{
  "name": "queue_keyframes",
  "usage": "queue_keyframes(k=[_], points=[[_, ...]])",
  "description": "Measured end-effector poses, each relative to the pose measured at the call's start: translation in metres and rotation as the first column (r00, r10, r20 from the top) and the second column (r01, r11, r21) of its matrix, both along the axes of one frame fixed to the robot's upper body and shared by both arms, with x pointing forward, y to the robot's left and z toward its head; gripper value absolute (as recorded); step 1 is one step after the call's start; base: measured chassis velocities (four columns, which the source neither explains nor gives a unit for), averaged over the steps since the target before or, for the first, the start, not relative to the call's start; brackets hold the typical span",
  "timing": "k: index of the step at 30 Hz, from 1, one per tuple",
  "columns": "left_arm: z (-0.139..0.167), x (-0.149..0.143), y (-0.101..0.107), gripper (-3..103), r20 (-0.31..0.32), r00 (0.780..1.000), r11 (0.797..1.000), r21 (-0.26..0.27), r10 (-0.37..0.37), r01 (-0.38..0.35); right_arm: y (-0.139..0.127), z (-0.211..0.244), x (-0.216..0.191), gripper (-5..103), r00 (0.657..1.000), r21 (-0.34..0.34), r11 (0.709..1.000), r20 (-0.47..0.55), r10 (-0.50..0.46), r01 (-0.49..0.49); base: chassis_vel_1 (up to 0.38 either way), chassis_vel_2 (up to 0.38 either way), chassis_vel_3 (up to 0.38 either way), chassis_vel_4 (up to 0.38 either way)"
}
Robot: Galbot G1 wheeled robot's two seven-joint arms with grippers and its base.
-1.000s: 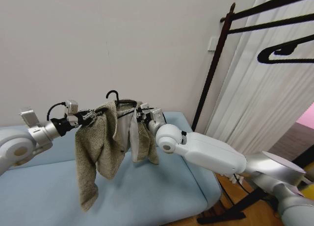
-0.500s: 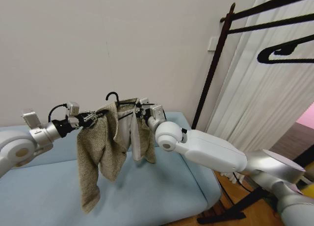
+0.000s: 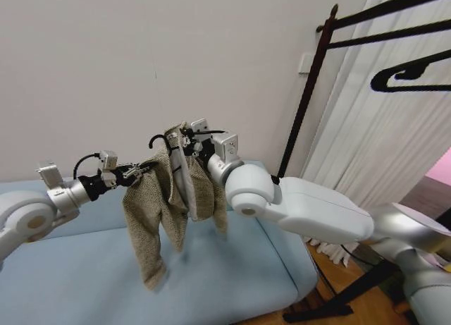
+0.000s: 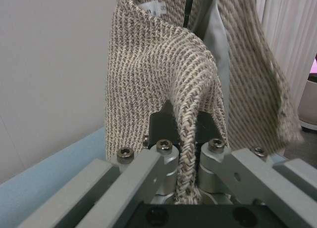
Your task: Pick up the clothes from the sofa and hang them on the clothes hanger.
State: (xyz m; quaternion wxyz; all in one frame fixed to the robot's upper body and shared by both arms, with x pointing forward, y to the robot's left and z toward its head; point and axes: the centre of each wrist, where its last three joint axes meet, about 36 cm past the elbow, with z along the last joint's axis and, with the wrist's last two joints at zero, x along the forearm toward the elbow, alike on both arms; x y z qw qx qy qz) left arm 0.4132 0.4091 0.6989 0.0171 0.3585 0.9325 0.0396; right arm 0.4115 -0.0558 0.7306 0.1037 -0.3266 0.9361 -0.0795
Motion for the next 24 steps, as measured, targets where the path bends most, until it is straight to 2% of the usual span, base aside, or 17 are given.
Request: queue_keyframes(k=[5,11,15,19,24], points=[[0.0,0.0,0.0,3,0.0,1.0,1.0,-0.003,0.002,-0.002,-0.012,-0.027,-0.004,0,0.998,-0.054,0.999,-0.054,0.008,-0.011,0.0,0.0,0.0,0.0],[0.0,-0.001,-0.001,3,0.002,1.0,1.0,-0.005,0.002,-0.002,-0.007,-0.054,-0.007,0,0.993,-0.085,0.996,-0.115,0.024,-0.034,0.0,0.0,0.0,0.0],[0.001,-0.001,-0.001,2,0.003,1.0,1.0,-0.005,0.003,-0.003,-0.001,-0.043,-0.008,0,0.994,-0.065,0.996,-0.101,0.048,-0.054,0.0,0.0,0.0,0.0],[0.0,-0.001,-0.001,2,0.002,1.0,1.0,-0.006,0.003,-0.003,0.004,-0.006,-0.001,0,0.998,-0.015,0.998,-0.022,0.057,-0.058,0.0,0.0,0.0,0.0],[-0.001,-0.001,-0.001,2,0.0,1.0,1.0,-0.009,0.004,-0.004,0.002,0.002,-0.009,0,0.997,-0.008,0.997,-0.007,0.08,-0.08,0.0,0.0,0.0,0.0]])
